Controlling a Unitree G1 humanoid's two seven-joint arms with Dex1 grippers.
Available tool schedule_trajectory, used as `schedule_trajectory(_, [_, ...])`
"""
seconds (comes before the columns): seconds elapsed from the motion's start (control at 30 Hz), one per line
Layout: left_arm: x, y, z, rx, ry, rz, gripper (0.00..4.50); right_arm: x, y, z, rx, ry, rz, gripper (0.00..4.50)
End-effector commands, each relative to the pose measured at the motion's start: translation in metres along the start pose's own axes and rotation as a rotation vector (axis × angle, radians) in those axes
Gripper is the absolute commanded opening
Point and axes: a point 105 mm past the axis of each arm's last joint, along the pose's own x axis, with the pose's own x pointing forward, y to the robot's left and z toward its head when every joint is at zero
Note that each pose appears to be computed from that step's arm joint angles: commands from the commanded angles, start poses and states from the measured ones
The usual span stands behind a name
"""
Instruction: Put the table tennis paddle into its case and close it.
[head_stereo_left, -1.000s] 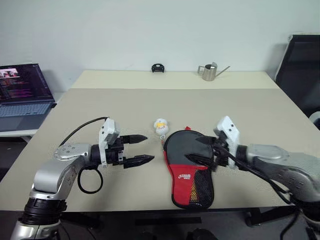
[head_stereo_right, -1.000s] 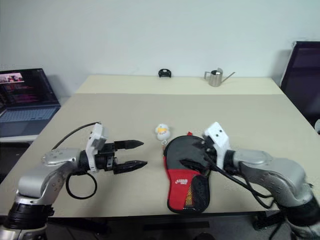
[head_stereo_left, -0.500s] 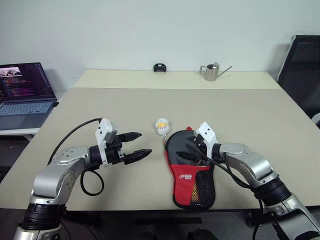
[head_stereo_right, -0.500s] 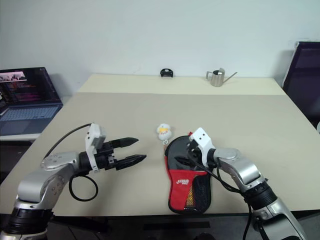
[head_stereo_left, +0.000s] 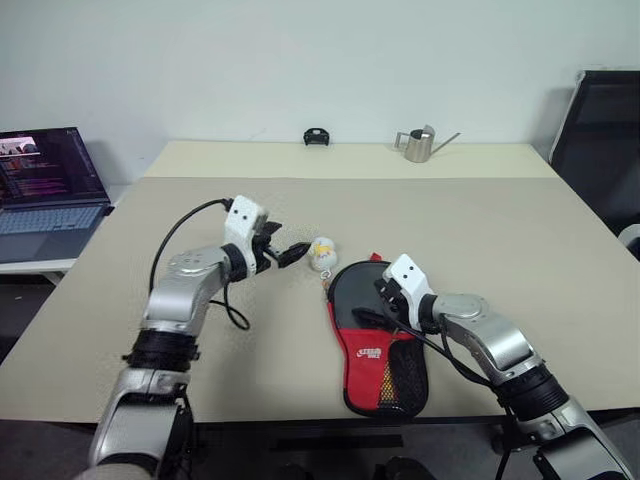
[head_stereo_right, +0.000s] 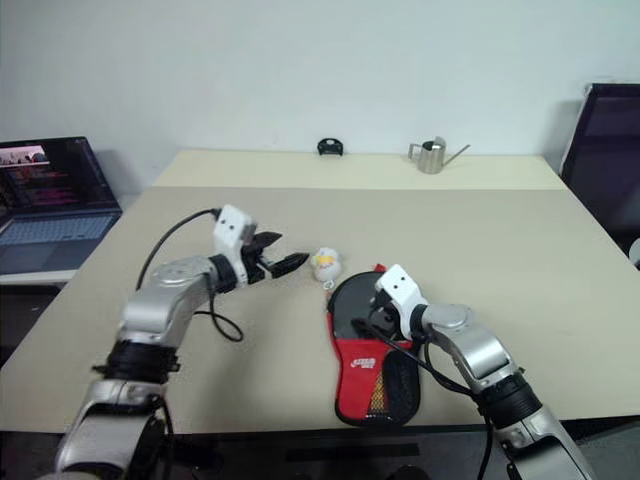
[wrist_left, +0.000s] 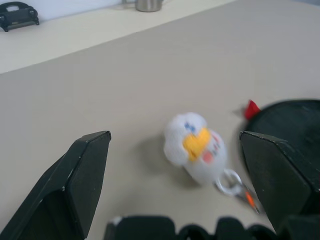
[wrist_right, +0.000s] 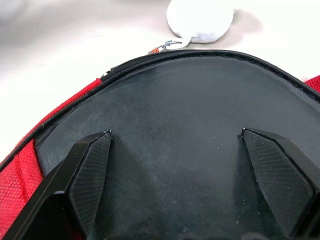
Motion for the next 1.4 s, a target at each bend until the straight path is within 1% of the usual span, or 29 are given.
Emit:
schedule_trajectory(0.03, [0.021, -0.002, 0.004, 0.022, 0.009, -0.017, 4.5, 0.002, 0.001, -0.007, 0.022, 0.025, -0.009, 4.48])
schedule_trajectory(0.13, [0.04, -0.004, -0.004, -0.018, 0.055, -0.033, 4.5, 0.004, 0.005, -0.006, 0.029, 0.018, -0.007, 4.48])
schedule_trajectory(0.3, [0.057, -0.005, -0.015, -0.082, 0.116, -0.026, 4.5, 0.007, 0.008, -0.002, 0.041, 0.002, -0.008, 4.48])
schedule_trajectory(0.53, [0.066, -0.02, -0.036, -0.115, 0.214, -0.059, 4.5, 0.009, 0.01, 0.001, 0.055, -0.009, -0.015, 4.48])
schedule_trajectory(0.7, [0.069, -0.032, -0.044, -0.172, 0.228, -0.107, 4.5, 0.009, 0.011, 0.002, 0.051, -0.015, -0.026, 4.48])
schedule_trajectory(0.8, [0.069, -0.034, -0.046, -0.177, 0.226, -0.113, 3.98, 0.009, 0.01, 0.003, 0.047, -0.019, -0.034, 4.5])
schedule_trajectory(0.93, [0.065, -0.038, -0.05, -0.19, 0.227, -0.164, 2.6, 0.007, 0.004, 0.001, 0.045, -0.011, -0.064, 4.5])
schedule_trajectory(1.0, [0.061, -0.035, -0.054, -0.2, 0.23, -0.165, 1.85, 0.005, 0.002, 0.001, 0.059, -0.011, -0.072, 4.5])
schedule_trajectory(1.13, [0.056, -0.029, -0.061, -0.208, 0.243, -0.144, 0.6, 0.005, 0.001, 0.0, 0.063, -0.006, -0.082, 4.5])
schedule_trajectory(1.2, [0.055, -0.028, -0.062, -0.21, 0.24, -0.143, 0.3, 0.005, 0.001, 0.0, 0.068, -0.007, -0.085, 4.5])
schedule_trajectory(1.3, [0.05, -0.024, -0.058, -0.234, 0.207, -0.145, 0.28, 0.005, 0.0, 0.002, 0.079, -0.013, -0.095, 4.5])
schedule_trajectory(1.4, [0.045, -0.019, -0.05, -0.267, 0.153, -0.16, 0.27, 0.005, -0.001, 0.005, 0.088, -0.025, -0.105, 4.5])
